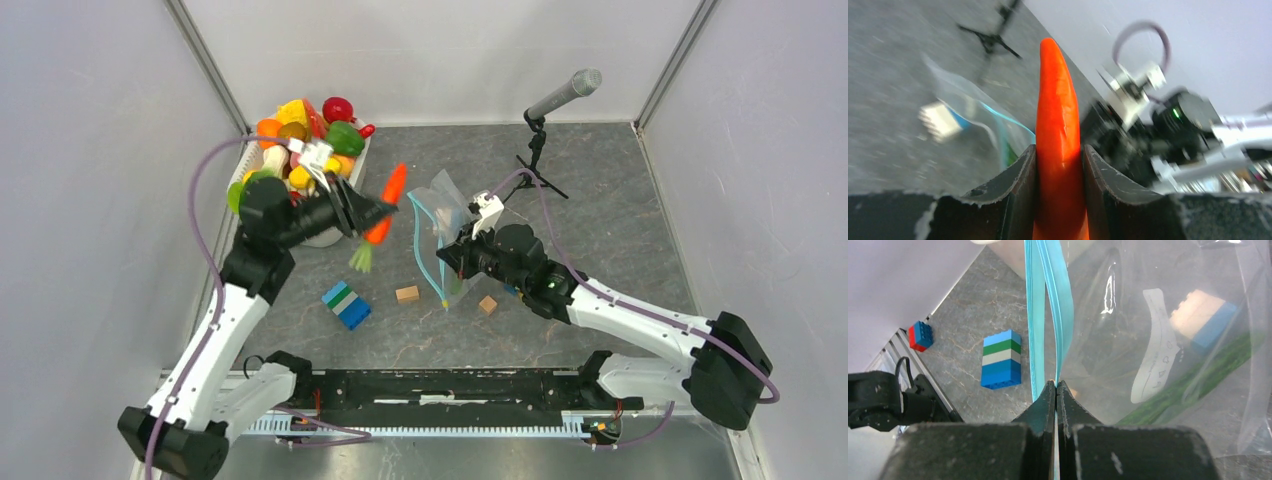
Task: Place the food in the zip-top bag and seal the zipper
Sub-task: Pick up the fake vegetable from the bin, then place the fake vegetable in the zipper food storage bag.
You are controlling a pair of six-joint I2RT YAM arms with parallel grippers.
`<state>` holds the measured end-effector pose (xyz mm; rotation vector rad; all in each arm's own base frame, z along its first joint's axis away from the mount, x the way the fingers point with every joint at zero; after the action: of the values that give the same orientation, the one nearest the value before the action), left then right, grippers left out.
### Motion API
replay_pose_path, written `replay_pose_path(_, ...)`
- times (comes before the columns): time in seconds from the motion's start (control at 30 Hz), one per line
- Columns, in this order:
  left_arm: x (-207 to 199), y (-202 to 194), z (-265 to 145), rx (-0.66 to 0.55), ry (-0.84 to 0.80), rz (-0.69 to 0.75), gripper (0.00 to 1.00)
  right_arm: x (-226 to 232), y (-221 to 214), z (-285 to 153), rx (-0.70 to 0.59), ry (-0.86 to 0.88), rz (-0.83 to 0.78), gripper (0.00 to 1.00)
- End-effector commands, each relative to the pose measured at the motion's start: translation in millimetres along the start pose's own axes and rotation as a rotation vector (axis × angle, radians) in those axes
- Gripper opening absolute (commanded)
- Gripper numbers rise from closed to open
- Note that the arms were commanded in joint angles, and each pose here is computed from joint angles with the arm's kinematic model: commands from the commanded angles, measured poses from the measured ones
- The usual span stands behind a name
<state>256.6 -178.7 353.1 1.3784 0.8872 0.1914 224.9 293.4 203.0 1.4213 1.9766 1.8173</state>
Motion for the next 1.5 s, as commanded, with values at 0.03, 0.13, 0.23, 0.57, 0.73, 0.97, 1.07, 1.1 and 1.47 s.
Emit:
replay_pose_path(0.03,-30.7,-60.5,-3.7,0.127,-0.078,-0.147,0.20,6.1,21.0,12.7,-0.103,0.006,0.099,0.00)
replay_pose_path(0.13,-35.8,-86.3,-8.7,0.196,-0.097,-0.172,0.20,4.9,25.7,14.0,-0.126,-0.007,0.118,0.00)
replay_pose_path(0.23,-35.7,-109.3,-10.0,0.264,-0.082,-0.200,0.18,4.2,29.3,13.9,-0.139,-0.016,0.121,0.00)
replay_pose_path(0.57,-14.4,-138.3,18.2,0.322,0.077,-0.195,0.17,13.1,21.8,11.7,-0.098,0.042,0.133,0.00)
replay_pose_path(0.73,-0.4,-138.1,45.7,0.305,0.141,-0.223,0.13,19.5,17.8,5.6,-0.076,0.088,0.131,0.00)
replay_pose_path(0.97,5.9,-107.6,68.7,0.157,0.186,-0.268,0.14,23.4,-0.6,-6.0,-0.017,0.141,0.147,0.00)
replay_pose_path(1.07,12.1,-98.0,73.7,0.108,0.224,-0.273,0.14,32.7,-6.3,-10.1,0.013,0.206,0.162,0.00)
replay_pose_path(1.1,14.4,-98.0,75.8,0.103,0.235,-0.279,0.14,37.0,-8.4,-12.0,0.023,0.236,0.172,0.00)
replay_pose_path(1.47,15.4,-94.5,93.4,0.053,0.245,-0.269,0.33,72.3,31.6,-25.3,-0.086,0.393,0.226,0.00)
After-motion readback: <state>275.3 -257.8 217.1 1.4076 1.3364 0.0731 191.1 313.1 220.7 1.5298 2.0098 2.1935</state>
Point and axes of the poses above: each gripper's point midway between its finger pads, its own z axis out along the fingers, its own x axis along the line the jaws close on, y = z × x, the point moved 2 cm from there along -z, back along the fingers, and after that the axes turned 8 degrees about z, right-handed, at the moved point
